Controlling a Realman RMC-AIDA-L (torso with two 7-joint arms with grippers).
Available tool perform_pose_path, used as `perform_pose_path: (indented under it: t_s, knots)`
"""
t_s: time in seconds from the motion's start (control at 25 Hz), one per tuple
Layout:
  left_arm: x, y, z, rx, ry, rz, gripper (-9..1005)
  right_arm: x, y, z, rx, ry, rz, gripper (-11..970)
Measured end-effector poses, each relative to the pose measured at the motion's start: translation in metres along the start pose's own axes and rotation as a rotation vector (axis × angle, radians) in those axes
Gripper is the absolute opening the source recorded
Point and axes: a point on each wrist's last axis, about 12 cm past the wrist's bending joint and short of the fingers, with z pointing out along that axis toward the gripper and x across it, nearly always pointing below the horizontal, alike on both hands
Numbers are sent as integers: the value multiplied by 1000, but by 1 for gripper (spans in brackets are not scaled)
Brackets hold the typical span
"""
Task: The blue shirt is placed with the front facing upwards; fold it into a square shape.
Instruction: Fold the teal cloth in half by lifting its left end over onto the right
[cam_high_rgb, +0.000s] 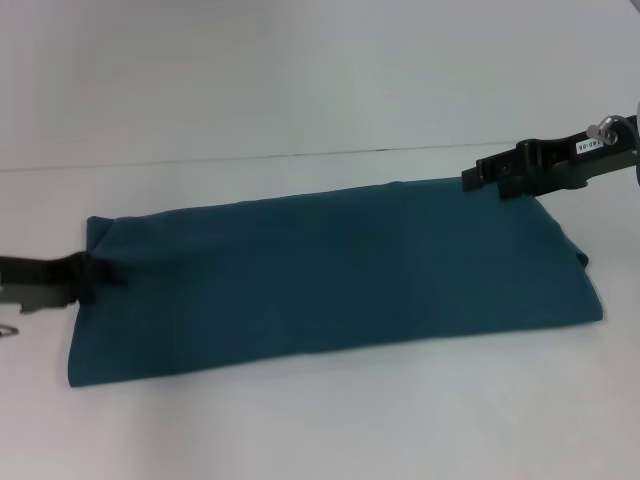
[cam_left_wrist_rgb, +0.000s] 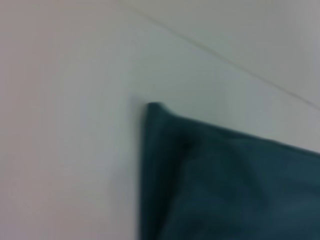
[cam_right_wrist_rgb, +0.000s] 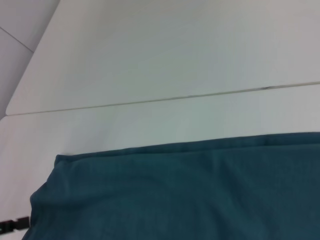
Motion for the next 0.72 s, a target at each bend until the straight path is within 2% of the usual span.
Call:
perform_pose_path:
  t_s: [0.2, 0.32, 0.48, 0.72]
  knots:
    - [-23, -21, -31, 108, -20, 114, 525, -1, 1, -1, 1, -4, -13, 742]
    - [-31, -25, -38, 129, 8, 118, 604, 0, 2, 1, -4, -2, -20, 742]
    - [-28, -22, -38, 141, 0, 81, 713, 1, 2, 2, -7, 0, -30, 742]
    - [-26, -2, -47, 129, -26, -96, 880, 2, 2, 1, -11, 6, -31, 742]
